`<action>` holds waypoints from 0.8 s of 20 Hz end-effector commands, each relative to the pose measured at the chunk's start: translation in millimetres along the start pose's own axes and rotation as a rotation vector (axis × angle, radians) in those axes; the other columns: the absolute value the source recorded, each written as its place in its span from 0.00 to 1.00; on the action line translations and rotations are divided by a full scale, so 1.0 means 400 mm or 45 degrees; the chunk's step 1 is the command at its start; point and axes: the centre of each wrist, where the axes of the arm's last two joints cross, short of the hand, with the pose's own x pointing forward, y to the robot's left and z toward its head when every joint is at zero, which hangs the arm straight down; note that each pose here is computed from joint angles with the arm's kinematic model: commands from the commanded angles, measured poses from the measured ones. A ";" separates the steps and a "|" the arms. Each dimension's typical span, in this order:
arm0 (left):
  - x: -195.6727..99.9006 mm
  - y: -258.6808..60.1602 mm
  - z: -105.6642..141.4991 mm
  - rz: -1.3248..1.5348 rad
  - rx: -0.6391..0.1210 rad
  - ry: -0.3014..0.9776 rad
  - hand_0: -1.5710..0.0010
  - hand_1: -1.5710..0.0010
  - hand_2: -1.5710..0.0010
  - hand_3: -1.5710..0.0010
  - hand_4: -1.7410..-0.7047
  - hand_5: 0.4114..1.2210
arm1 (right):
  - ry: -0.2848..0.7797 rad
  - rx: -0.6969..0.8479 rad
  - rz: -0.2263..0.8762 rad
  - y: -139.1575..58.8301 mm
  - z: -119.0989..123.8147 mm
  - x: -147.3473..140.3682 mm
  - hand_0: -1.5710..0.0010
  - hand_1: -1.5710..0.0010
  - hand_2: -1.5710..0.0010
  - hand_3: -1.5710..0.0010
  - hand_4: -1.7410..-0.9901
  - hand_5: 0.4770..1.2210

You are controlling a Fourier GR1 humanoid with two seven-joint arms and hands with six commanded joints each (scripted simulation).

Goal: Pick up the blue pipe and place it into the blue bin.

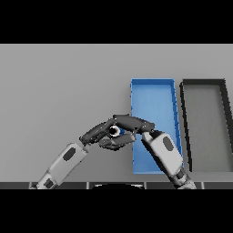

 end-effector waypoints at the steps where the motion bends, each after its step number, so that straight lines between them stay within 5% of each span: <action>1: 0.002 0.009 -0.001 0.016 0.004 0.000 0.97 0.97 0.97 0.97 0.82 0.25 | -0.011 0.000 -0.012 0.002 0.003 -0.006 0.00 0.00 0.00 0.00 0.33 1.00; 8: -0.010 -0.004 0.006 0.067 0.014 0.070 0.99 0.99 0.99 0.99 0.81 0.17 | -0.044 -0.039 -0.141 -0.013 0.004 0.028 0.00 0.00 0.00 0.00 0.33 1.00; 11: -0.007 -0.009 0.013 0.071 0.010 0.093 1.00 1.00 1.00 1.00 0.80 0.14 | -0.053 -0.043 -0.216 -0.049 0.013 0.077 0.00 0.00 0.00 0.00 0.17 1.00; 16: -0.005 -0.010 0.004 0.085 -0.007 0.101 1.00 1.00 1.00 1.00 0.79 0.11 | -0.175 -0.111 -0.352 -0.133 0.020 0.219 0.00 0.00 0.00 0.00 0.06 0.91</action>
